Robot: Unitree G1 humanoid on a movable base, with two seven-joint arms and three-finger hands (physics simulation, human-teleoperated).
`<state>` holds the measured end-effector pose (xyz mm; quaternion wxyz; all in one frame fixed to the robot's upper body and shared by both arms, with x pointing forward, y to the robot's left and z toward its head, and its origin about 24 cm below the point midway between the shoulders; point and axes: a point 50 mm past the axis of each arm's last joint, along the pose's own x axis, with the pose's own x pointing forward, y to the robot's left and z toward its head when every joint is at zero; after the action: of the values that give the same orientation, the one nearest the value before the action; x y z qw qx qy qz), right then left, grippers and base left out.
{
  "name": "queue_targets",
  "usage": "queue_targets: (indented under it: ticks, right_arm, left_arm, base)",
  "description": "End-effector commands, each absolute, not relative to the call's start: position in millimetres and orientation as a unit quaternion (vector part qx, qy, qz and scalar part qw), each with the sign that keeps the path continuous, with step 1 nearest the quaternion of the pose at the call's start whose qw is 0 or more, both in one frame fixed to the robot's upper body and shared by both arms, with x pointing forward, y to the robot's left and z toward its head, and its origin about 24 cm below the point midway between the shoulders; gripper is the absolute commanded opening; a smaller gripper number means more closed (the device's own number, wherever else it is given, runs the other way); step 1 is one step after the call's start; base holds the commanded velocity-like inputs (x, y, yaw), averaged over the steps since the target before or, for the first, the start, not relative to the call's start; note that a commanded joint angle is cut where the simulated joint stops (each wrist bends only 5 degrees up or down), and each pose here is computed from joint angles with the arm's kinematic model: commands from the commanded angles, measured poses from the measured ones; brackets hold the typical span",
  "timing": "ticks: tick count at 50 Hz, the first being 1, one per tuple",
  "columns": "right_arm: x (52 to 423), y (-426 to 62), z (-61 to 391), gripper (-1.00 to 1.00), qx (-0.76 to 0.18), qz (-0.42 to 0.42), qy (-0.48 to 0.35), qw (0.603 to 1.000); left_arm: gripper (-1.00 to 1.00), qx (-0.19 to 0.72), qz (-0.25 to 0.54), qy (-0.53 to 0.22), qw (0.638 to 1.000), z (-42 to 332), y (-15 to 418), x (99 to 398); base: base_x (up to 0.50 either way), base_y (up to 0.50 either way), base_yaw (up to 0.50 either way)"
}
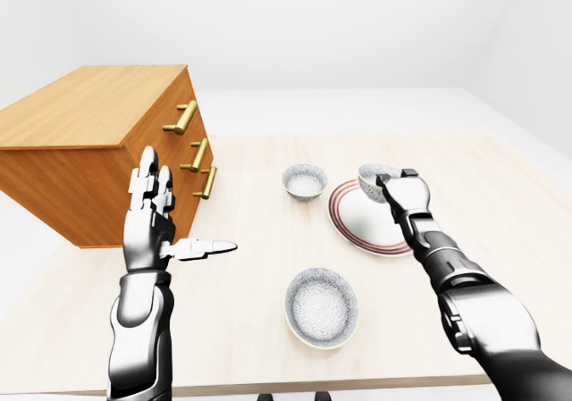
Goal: Put the bowl in the middle on the plate.
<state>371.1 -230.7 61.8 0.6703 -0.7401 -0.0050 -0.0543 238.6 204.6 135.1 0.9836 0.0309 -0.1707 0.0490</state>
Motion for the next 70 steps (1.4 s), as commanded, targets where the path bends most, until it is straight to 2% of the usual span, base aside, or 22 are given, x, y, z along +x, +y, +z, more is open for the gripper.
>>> queue_targets:
  ticks: [1, 17, 70]
  right_arm:
    - [372, -242, 70, -1.0, -0.714, -0.088, 0.008, 0.695]
    - [368, -238, 58, -1.0, -0.706, -0.076, 0.019, 0.704]
    - [363, -232, 45, -1.0, -0.727, -0.045, 0.023, 0.685]
  left_arm:
    - [1.0, 0.031, 0.049, -0.169, 0.984, 134, 205, 239]
    - [1.0, 0.031, 0.048, -0.164, 0.985, 132, 204, 238]
    - [1.0, 0.03, 0.047, -0.161, 0.985, 130, 204, 238]
  base:
    - [0.0, 0.0, 0.0]
    - [0.0, 0.0, 0.0]
    - [0.0, 0.0, 0.0]
